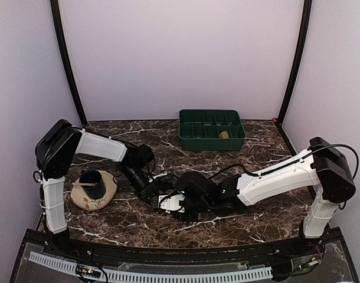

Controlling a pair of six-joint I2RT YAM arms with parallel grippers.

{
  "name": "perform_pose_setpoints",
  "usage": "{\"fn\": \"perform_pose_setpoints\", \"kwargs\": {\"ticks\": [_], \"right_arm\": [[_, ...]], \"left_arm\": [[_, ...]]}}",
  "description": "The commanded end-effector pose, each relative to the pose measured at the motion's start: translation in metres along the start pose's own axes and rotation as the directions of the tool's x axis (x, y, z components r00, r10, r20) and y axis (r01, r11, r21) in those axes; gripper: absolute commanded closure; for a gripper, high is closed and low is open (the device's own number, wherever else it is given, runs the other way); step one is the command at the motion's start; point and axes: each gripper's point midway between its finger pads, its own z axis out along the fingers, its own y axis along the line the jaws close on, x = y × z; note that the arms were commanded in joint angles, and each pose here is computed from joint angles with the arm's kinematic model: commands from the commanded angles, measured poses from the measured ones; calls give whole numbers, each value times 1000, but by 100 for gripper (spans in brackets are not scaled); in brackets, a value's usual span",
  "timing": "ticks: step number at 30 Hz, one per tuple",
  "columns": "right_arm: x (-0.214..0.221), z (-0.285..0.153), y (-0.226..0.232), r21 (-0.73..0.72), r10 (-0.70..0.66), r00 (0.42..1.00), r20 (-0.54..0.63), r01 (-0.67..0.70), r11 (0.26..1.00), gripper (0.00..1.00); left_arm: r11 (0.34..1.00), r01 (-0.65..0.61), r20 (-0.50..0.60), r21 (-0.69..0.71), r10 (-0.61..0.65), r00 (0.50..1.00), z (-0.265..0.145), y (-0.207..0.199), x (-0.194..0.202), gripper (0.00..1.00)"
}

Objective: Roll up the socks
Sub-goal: Roll the sock at the center of the board.

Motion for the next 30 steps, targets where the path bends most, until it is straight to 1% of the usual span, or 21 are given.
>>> {"fn": "perform_pose_setpoints", "kwargs": {"ticks": [1,18,26,30], "right_arm": [[-19,7,-2,23,-56,998,41,55,998,58],[-4,36,2,35,-136,990,-21,137,990,59],[0,39,-8,56,-139,990,-34,141,988,59],[4,43,-9,35,-136,990,-48,137,990,59]], "left_arm": [[999,20,-22,29,-20,1000,0,0,9,100],[998,28,-25,60,-27,999,0,-3,11,100],[997,39,-33,65,-37,999,2,-3,15,100],[997,36,-32,67,-34,999,2,-3,14,100]]}}
